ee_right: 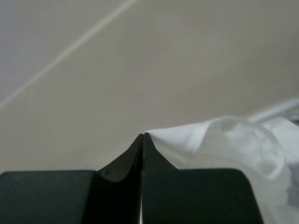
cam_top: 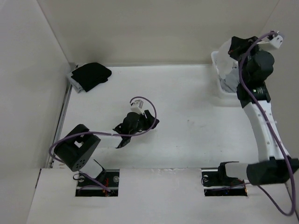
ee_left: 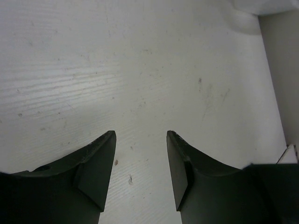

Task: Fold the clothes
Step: Move the tank top to the center of the board, then flatten the tank top out

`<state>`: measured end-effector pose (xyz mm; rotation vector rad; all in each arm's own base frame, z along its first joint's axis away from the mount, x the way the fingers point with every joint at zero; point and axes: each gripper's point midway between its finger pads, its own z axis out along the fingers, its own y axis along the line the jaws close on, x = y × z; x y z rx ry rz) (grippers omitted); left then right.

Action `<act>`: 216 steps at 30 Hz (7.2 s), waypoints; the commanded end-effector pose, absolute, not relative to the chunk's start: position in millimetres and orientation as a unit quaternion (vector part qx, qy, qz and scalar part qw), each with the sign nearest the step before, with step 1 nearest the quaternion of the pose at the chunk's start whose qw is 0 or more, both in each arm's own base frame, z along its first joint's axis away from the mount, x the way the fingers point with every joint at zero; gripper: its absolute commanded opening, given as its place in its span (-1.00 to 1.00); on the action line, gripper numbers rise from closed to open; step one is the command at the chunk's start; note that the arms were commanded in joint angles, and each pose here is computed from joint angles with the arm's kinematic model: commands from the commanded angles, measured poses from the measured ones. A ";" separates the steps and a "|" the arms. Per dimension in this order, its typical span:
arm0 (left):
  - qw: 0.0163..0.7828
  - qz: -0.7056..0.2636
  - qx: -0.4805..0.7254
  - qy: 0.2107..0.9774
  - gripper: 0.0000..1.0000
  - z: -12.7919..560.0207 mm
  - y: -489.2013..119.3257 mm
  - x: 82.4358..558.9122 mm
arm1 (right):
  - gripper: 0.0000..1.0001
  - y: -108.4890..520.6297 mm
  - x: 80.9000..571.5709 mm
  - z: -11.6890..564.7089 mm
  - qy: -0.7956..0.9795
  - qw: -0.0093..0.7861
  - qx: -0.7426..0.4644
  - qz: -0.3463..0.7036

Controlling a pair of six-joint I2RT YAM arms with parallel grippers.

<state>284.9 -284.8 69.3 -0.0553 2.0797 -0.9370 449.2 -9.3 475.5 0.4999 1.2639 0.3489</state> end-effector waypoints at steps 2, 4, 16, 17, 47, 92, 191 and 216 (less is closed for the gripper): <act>0.481 -0.397 -0.079 0.778 -0.08 128.0 -257.9 304.9 | -1.00 76.3 350.6 565.8 0.505 0.811 0.121 0.270; 0.502 -0.384 -0.106 0.767 -0.07 138.9 -236.9 308.8 | -1.00 101.9 313.6 591.8 0.483 0.816 0.083 0.308; 0.565 -0.300 -0.247 0.727 -0.03 163.7 -104.7 304.3 | -0.95 233.9 338.3 390.4 0.614 0.652 0.033 0.444; 0.567 -0.291 -0.253 0.728 -0.03 161.9 -97.6 303.6 | -0.91 249.7 355.4 351.5 0.633 0.622 0.031 0.459; 0.303 -0.206 -0.031 0.930 -0.25 50.4 -195.6 151.1 | -0.40 196.5 246.6 100.6 0.843 0.452 0.103 0.272; 0.526 -0.355 -0.088 0.768 -0.92 243.0 -160.5 214.4 | -0.99 154.7 203.7 263.5 0.790 0.541 0.122 0.260; 0.657 -0.365 -0.242 0.614 -0.96 431.1 -104.6 362.1 | -1.00 188.9 338.9 455.3 0.694 0.642 0.040 0.323; 0.414 -0.374 -0.260 0.788 -0.92 124.6 -122.5 192.8 | -1.00 216.4 146.8 118.6 0.845 0.368 0.058 0.384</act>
